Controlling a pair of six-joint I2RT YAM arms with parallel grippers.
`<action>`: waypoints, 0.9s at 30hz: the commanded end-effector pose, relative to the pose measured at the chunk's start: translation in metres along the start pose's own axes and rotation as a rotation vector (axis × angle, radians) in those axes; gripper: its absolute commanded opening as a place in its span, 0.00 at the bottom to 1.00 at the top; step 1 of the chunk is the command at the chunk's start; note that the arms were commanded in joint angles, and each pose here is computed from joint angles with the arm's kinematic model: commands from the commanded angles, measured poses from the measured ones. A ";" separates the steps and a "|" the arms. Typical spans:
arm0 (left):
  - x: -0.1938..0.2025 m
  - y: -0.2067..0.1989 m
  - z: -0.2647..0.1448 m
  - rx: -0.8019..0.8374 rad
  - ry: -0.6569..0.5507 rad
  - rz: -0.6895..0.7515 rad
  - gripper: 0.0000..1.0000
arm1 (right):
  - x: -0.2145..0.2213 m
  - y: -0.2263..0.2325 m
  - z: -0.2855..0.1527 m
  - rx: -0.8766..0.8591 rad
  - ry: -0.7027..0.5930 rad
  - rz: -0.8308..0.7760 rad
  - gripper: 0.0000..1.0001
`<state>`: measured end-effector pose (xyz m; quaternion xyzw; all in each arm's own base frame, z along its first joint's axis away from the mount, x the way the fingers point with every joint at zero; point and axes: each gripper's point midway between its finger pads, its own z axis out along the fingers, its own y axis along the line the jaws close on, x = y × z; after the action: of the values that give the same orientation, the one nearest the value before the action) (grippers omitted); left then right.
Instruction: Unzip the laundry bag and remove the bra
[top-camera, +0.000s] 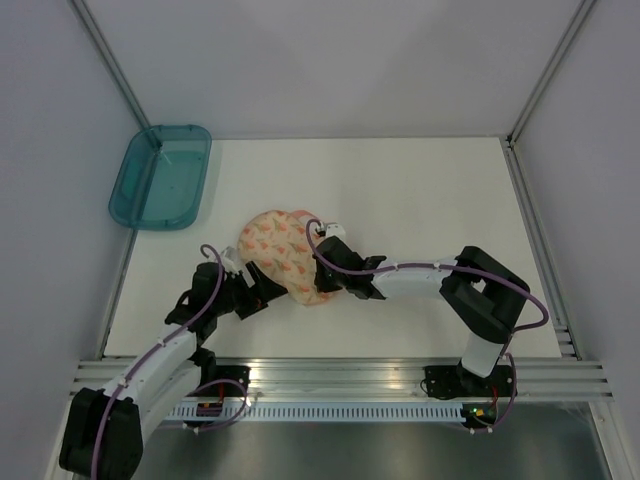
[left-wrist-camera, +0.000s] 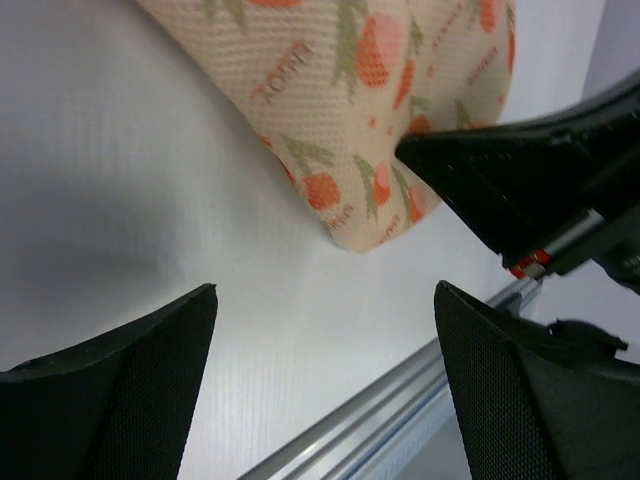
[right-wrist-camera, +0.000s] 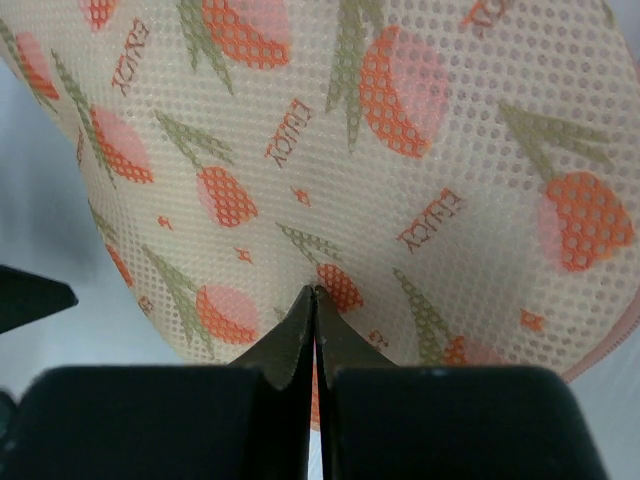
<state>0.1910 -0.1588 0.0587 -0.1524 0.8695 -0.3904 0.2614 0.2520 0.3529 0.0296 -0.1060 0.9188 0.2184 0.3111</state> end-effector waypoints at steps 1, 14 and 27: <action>-0.027 0.006 0.009 -0.038 -0.150 -0.036 0.91 | 0.003 0.009 -0.006 -0.055 0.010 0.011 0.00; -0.035 -0.003 0.048 -0.012 -0.189 -0.006 0.88 | 0.010 0.012 -0.008 -0.103 0.030 0.020 0.01; -0.029 -0.001 0.059 -0.030 -0.161 0.014 0.24 | 0.004 -0.001 -0.010 -0.083 0.026 0.025 0.01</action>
<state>0.2404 -0.1779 0.0275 -0.1869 0.8608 -0.3566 0.3114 0.2425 0.3540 0.0296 -0.1121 0.9137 0.2615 0.2902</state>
